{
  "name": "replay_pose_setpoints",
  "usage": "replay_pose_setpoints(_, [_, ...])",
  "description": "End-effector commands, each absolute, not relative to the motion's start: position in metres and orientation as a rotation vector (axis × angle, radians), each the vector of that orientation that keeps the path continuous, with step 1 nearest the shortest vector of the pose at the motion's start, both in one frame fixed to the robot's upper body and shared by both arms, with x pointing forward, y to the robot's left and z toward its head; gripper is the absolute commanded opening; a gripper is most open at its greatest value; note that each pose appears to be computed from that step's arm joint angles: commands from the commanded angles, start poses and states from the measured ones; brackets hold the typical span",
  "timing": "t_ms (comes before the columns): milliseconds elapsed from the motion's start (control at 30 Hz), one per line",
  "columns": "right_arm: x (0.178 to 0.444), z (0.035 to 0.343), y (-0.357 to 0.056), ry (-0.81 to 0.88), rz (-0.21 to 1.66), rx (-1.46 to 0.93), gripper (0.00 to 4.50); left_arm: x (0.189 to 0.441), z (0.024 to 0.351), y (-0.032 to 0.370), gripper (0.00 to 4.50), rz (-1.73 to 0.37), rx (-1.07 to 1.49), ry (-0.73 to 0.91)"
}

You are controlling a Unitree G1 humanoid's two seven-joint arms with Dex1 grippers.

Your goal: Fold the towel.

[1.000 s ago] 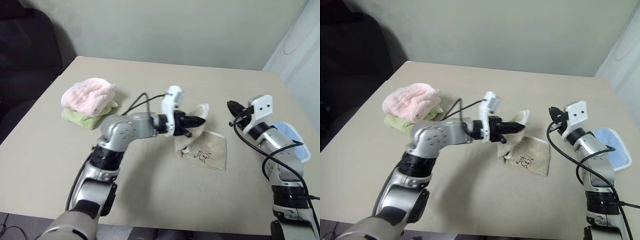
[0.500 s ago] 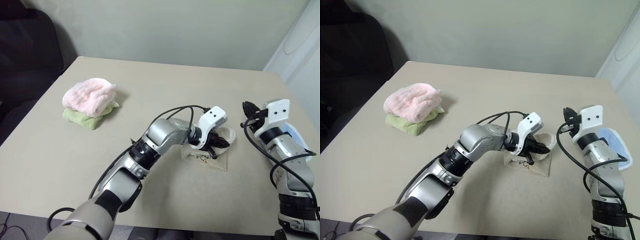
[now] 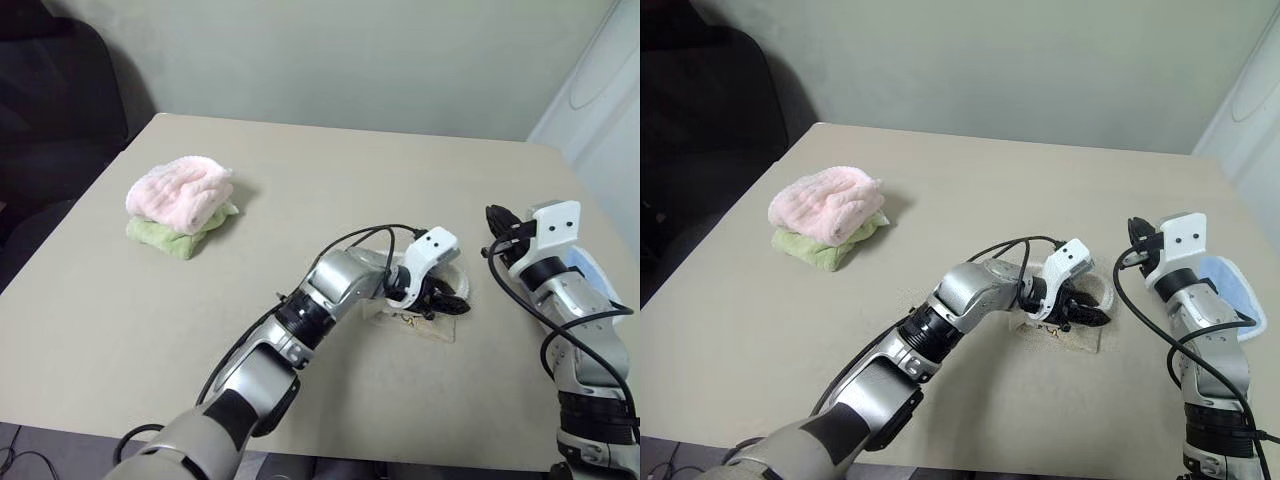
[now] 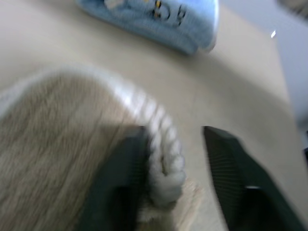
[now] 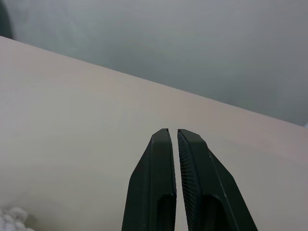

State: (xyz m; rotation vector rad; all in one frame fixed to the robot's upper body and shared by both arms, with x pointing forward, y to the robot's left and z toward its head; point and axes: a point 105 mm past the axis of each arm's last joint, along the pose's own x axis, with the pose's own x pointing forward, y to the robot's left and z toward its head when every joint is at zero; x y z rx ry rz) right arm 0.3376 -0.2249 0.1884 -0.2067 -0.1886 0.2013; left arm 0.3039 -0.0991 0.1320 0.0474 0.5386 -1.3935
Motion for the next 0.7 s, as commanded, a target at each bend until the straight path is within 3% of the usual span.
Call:
replay_pose_setpoints(33, [0.337, 0.2, -0.223, -0.229, 0.201, -0.22, 0.31, 0.296, 0.16, -0.104, 3.55, -1.466, -0.071, 0.475])
replay_pose_setpoints(133, [0.336, 0.199, -0.221, -0.222, 0.211, -0.219, 0.31, 0.297, 0.17, -0.096, 4.49, -1.472, -0.133, 0.452])
replay_pose_setpoints(233, [0.333, 0.196, -0.22, -0.202, 0.228, -0.212, 0.31, 0.304, 0.176, -0.079, 4.49, -1.431, -0.115, 0.387])
replay_pose_setpoints(433, [0.318, 0.188, -0.208, -0.147, 0.333, -0.157, 0.16, 0.349, 0.185, -0.014, 4.5, -1.227, -0.054, 0.18])
replay_pose_setpoints(533, [0.308, 0.177, -0.194, -0.098, 0.415, -0.137, 0.0, 0.365, 0.175, 0.013, 3.87, -1.15, -0.036, 0.165])
replay_pose_setpoints(700, [0.299, 0.166, -0.176, -0.047, 0.503, -0.1, 0.0, 0.361, 0.172, 0.016, 2.1, -1.203, 0.035, 0.099])
